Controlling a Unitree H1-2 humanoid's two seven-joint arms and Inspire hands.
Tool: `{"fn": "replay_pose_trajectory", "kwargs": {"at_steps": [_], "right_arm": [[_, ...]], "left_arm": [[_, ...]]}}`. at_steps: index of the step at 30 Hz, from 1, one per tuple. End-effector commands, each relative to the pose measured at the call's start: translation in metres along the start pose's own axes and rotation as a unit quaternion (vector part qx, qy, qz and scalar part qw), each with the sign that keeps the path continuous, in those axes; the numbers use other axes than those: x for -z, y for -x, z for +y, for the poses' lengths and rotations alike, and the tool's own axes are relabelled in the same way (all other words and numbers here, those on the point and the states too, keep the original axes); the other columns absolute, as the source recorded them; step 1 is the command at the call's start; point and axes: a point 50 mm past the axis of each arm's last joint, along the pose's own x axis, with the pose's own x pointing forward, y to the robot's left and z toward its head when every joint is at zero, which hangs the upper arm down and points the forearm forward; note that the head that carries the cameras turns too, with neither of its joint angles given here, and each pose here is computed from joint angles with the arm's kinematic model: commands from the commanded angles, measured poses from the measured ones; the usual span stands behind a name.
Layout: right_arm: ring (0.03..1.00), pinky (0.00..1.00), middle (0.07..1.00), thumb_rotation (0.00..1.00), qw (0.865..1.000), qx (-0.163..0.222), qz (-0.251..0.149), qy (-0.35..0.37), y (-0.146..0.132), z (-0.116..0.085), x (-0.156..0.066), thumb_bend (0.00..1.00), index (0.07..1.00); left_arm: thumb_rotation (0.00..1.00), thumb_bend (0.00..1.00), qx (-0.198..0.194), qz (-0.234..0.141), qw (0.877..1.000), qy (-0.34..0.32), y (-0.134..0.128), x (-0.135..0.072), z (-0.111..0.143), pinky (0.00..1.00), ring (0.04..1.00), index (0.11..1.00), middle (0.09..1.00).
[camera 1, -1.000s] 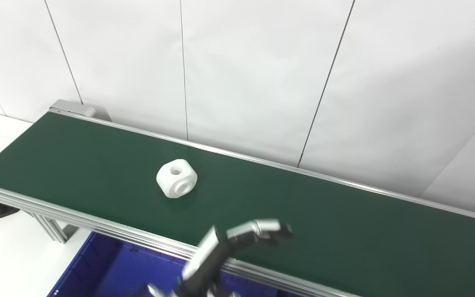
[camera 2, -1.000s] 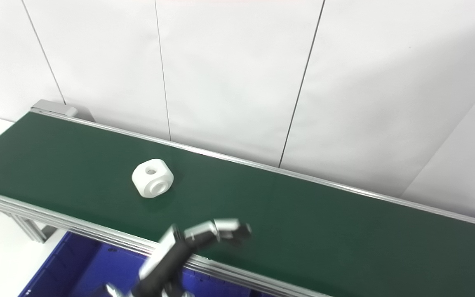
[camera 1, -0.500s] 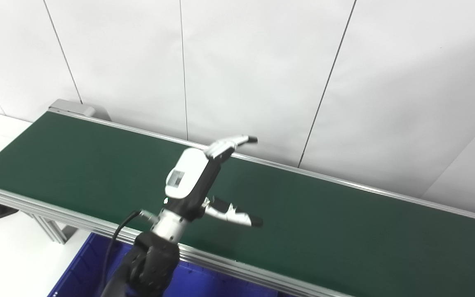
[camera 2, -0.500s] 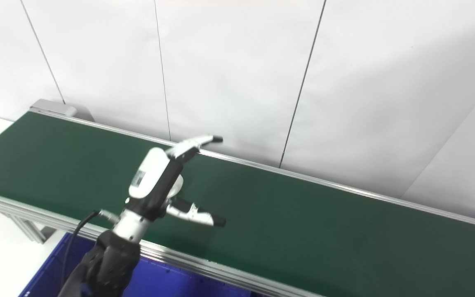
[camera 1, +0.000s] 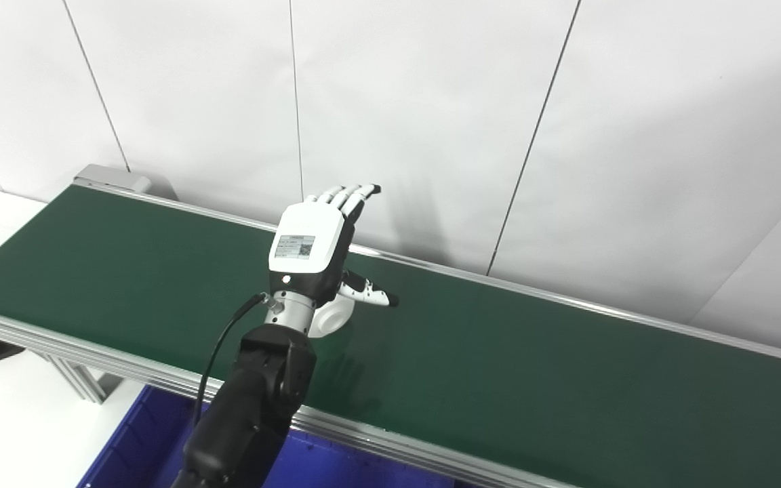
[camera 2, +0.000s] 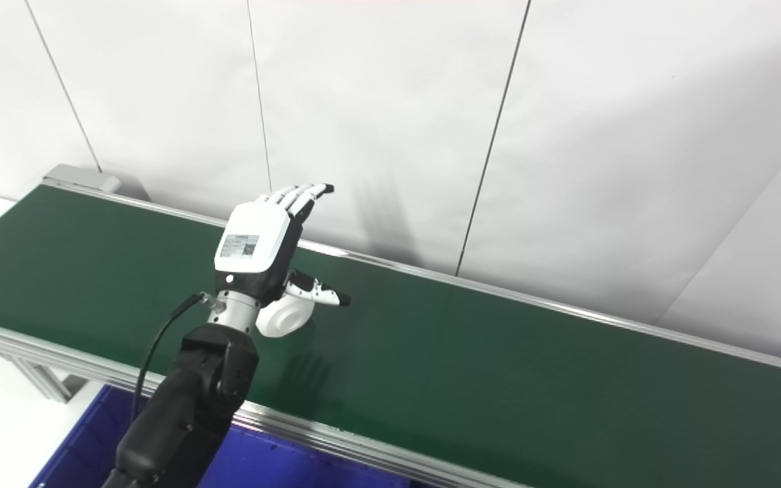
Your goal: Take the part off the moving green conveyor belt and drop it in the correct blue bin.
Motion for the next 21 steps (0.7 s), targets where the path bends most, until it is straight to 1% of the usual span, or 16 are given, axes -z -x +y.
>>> {"fn": "replay_pose_trajectory", "kwargs": {"at_steps": [1,4,6,10,13,16,18,21], "right_arm": [[1.0,1.0,1.0,0.91,0.999,0.0,-0.033,-0.007,-0.003,0.0,-0.008,0.86,1.0],[1.0,1.0,1.0,0.91,0.999,0.001,-0.032,-0.006,-0.003,0.001,-0.008,0.87,1.0],[1.0,1.0,1.0,0.91,0.999,0.0,-0.032,-0.006,-0.003,0.002,-0.008,0.86,1.0],[1.0,1.0,1.0,0.9,0.999,-0.001,-0.033,-0.009,-0.002,0.003,-0.009,0.86,1.0],[1.0,1.0,1.0,0.9,0.999,-0.004,-0.033,-0.012,-0.003,0.004,-0.008,0.84,1.0],[1.0,1.0,1.0,0.9,0.999,-0.006,-0.033,-0.013,-0.003,0.005,-0.008,0.85,1.0],[1.0,1.0,1.0,0.9,0.999,-0.006,-0.034,-0.013,-0.003,0.005,-0.009,0.86,1.0],[1.0,1.0,1.0,0.9,0.999,-0.006,-0.035,-0.013,-0.002,0.006,-0.01,0.87,1.0]], "left_arm": [[0.34,1.0,-0.034,0.013,0.999,-0.016,-0.018,-0.009,0.007,0.83,0.855,0.845,0.853],[0.32,1.0,-0.022,0.045,0.998,-0.022,-0.021,-0.008,-0.004,0.85,0.864,0.843,0.861],[0.31,1.0,-0.011,0.057,0.998,-0.021,-0.022,-0.006,-0.01,0.86,0.873,0.846,0.869],[0.31,1.0,0.017,0.062,0.997,-0.029,-0.023,0.0,-0.019,0.86,0.886,0.858,0.883],[0.34,1.0,0.049,0.066,0.996,-0.031,-0.02,0.003,-0.027,0.86,0.896,0.868,0.89],[0.34,1.0,0.068,0.07,0.995,-0.027,-0.017,0.003,-0.03,0.88,0.901,0.875,0.893],[0.35,1.0,0.09,0.076,0.993,-0.025,-0.014,0.003,-0.034,0.89,0.908,0.882,0.9],[0.36,1.0,0.107,0.08,0.991,-0.027,-0.01,0.002,-0.037,0.87,0.896,0.877,0.892]]}}
